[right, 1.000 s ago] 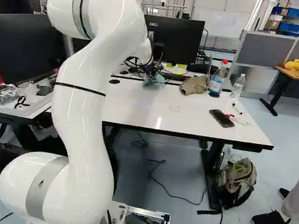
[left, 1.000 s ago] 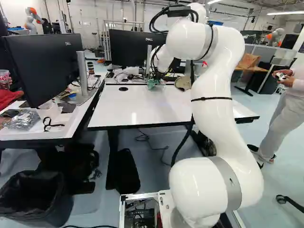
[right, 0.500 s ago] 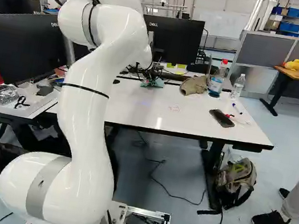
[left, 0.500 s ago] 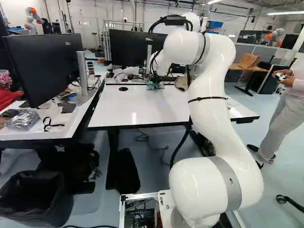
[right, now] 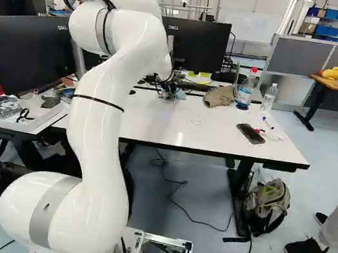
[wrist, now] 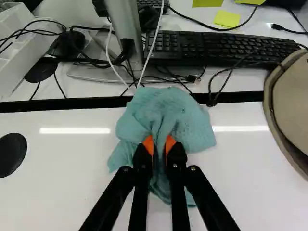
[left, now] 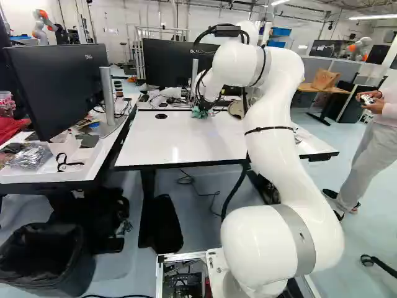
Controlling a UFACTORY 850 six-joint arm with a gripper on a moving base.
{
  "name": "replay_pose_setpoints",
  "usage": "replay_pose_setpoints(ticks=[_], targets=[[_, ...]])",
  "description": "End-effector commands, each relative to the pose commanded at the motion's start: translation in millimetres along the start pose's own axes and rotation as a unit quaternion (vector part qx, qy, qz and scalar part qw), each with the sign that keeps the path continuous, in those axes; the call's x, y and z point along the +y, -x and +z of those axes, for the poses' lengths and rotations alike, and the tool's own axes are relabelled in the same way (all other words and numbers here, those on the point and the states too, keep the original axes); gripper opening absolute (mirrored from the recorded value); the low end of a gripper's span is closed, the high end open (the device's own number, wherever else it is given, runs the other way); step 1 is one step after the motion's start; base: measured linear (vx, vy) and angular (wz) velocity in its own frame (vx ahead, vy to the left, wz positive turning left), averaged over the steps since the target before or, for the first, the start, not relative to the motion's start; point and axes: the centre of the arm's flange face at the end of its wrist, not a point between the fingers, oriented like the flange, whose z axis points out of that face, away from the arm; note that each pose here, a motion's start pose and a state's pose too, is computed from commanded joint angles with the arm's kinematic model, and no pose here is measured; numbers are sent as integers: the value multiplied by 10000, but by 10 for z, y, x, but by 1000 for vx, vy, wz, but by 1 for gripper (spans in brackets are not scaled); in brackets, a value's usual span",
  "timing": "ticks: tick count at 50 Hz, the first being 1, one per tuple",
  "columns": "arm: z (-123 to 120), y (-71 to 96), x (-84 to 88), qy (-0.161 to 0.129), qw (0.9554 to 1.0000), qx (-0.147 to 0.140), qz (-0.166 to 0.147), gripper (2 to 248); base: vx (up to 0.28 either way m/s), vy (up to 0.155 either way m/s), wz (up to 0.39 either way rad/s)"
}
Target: Clean the table with the green towel
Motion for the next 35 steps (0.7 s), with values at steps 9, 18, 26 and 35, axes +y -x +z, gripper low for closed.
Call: replay_pose_setpoints(ticks=[9,18,26,35], targets=[[0,10,0,0,10000,-56,0,46,0,0,0],[0,26,0,0,9999,-145,0,46,0,0,0],[-1,42,0,0,9997,-231,0,46,0,0,0],[-2,59,0,0,9995,-329,0,46,0,0,0]])
